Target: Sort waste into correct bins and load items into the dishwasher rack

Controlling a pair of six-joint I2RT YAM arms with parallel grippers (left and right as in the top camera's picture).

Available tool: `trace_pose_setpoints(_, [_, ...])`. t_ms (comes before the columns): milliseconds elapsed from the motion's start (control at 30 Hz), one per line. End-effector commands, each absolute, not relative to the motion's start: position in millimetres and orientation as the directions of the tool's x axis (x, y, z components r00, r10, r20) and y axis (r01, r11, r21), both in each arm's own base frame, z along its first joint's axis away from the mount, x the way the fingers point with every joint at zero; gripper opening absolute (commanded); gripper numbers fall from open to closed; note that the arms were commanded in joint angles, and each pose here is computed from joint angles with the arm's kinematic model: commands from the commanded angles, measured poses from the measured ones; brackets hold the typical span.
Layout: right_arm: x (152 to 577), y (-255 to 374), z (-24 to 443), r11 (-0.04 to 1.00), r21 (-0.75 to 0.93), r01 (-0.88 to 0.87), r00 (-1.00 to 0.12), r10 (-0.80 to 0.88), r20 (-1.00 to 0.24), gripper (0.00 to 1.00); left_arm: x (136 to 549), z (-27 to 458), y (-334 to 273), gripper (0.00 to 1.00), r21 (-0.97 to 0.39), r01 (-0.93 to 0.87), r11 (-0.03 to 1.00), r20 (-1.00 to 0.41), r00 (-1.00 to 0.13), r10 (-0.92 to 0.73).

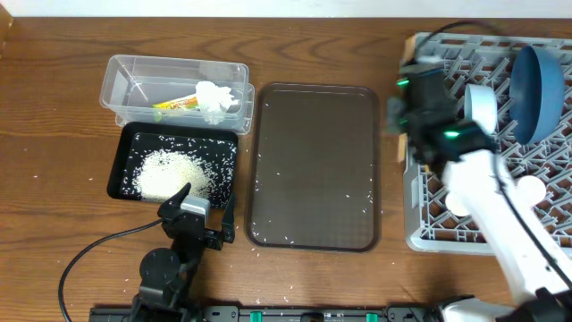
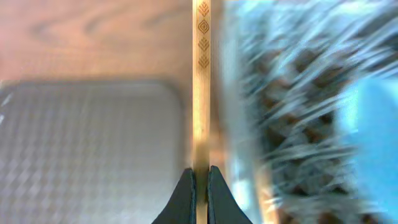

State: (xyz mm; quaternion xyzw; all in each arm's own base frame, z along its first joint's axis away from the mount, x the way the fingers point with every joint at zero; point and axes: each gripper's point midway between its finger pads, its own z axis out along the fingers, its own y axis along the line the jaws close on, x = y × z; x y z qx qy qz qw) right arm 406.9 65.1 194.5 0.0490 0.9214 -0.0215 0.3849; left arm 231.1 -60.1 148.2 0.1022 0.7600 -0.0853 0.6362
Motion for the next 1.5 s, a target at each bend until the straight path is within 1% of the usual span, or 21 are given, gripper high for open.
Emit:
trace_pose_setpoints(0, [412.4,28.0,177.3,0.988,-0.121,0.098,-0.739,-0.009,-0.673,0.01,232.0,135.7,-57.1,0.91,-0.003,0.247,0.969,-0.979,-0.196,0.047])
trace_pose_setpoints(133, [426.3,12.3,154.5,0.985,-0.169,0.043,-0.767,-0.076,-0.637,0.01,232.0,135.7,-57.1,0.9,-0.003,0.247,0.969,-0.979,-0.196,0.047])
trace_pose_setpoints(233, [433.8,6.2,135.6,0.982,-0.184,0.04,-0.787,-0.082,-0.612,0.01,232.0,135.7,-57.1,0.91,-0.003,0.247,0.969,-0.979,-0.196,0.047])
trace_pose_setpoints(267, [434.7,4.9,130.3,0.982,-0.186,0.041,-0.793,-0.081,-0.603,0.06,232.0,135.7,-57.1,0.91,-0.003,0.247,0.969,-0.979,-0.196,0.047])
trace_pose_setpoints(333, [435.5,5.0,127.5,0.982,-0.186,0.04,-0.796,-0.081,-0.599,0.39,232.0,135.7,-57.1,0.9,-0.003,0.247,0.969,-0.979,-0.196,0.047])
trace_pose_setpoints(367, [435.6,6.7,130.1,0.982,-0.184,0.037,-0.793,-0.083,-0.604,0.52,232.0,135.7,-57.1,0.91,-0.003,0.247,0.969,-0.979,-0.196,0.047])
trace_pose_setpoints(400, [434.8,9.5,136.0,0.983,-0.181,0.033,-0.786,-0.086,-0.612,0.58,232.0,135.7,-57.1,0.91,-0.003,0.247,0.969,-0.979,-0.196,0.047])
trace_pose_setpoints(433, [433.1,14.3,144.7,0.985,-0.173,0.028,-0.776,-0.087,-0.625,0.62,232.0,135.7,-57.1,0.9,-0.003,0.247,0.969,-0.979,-0.196,0.047])
trace_pose_setpoints(533, [423.0,33.0,178.2,0.991,-0.134,0.01,-0.734,-0.084,-0.674,0.64,232.0,135.7,-57.1,0.9,-0.003,0.247,0.969,-0.979,-0.196,0.047])
trace_pose_setpoints(600, [407.3,52.8,205.8,0.996,-0.086,-0.032,-0.7,-0.084,-0.71,0.66,232.0,135.7,-57.1,0.9,-0.003,0.247,0.969,-0.979,-0.196,0.047])
trace_pose_setpoints(700, [370.4,90.3,250.8,0.987,-0.025,-0.158,-0.634,-0.121,-0.764,0.7,232.0,135.7,-57.1,0.91,-0.003,0.247,0.969,-0.979,-0.196,0.047])
trace_pose_setpoints(767, [345.5,109.1,274.8,0.975,0.007,-0.224,-0.592,-0.131,-0.795,0.83,232.0,135.7,-57.1,0.9,-0.003,0.247,0.969,-0.979,-0.196,0.047])
trace_pose_setpoints(800, [332.9,116.7,285.0,0.968,0.024,-0.248,-0.575,-0.127,-0.809,0.99,232.0,135.7,-57.1,0.91,-0.003,0.247,0.969,-0.979,-0.196,0.047])
trace_pose_setpoints(933, [283.0,139.8,318.4,0.93,0.061,-0.363,-0.504,-0.141,-0.852,0.99,232.0,135.7,-57.1,0.91,-0.003,0.247,0.969,-0.979,-0.196,0.047])
trace_pose_setpoints(1100, [232.3,163.1,344.4,0.836,0.121,-0.535,-0.438,-0.152,-0.886,0.99,232.0,135.7,-57.1,0.91,-0.003,0.247,0.969,-0.979,-0.196,0.047])
trace_pose_setpoints(1167, [217.4,156.8,340.2,0.831,0.121,-0.543,-0.455,-0.17,-0.874,0.99,232.0,135.7,-57.1,0.91,-0.003,0.247,0.969,-0.979,-0.196,0.047])
trace_pose_setpoints(1300, [202.7,132.7,328.9,0.862,0.062,-0.503,-0.478,-0.217,-0.851,0.99,232.0,135.7,-57.1,0.91,-0.003,0.247,0.969,-0.979,-0.196,0.047])
trace_pose_setpoints(1467, [205.4,113.9,329.0,0.904,0.01,-0.428,-0.473,-0.214,-0.855,0.99,232.0,135.7,-57.1,0.9,-0.003,0.247,0.969,-0.979,-0.196,0.047])
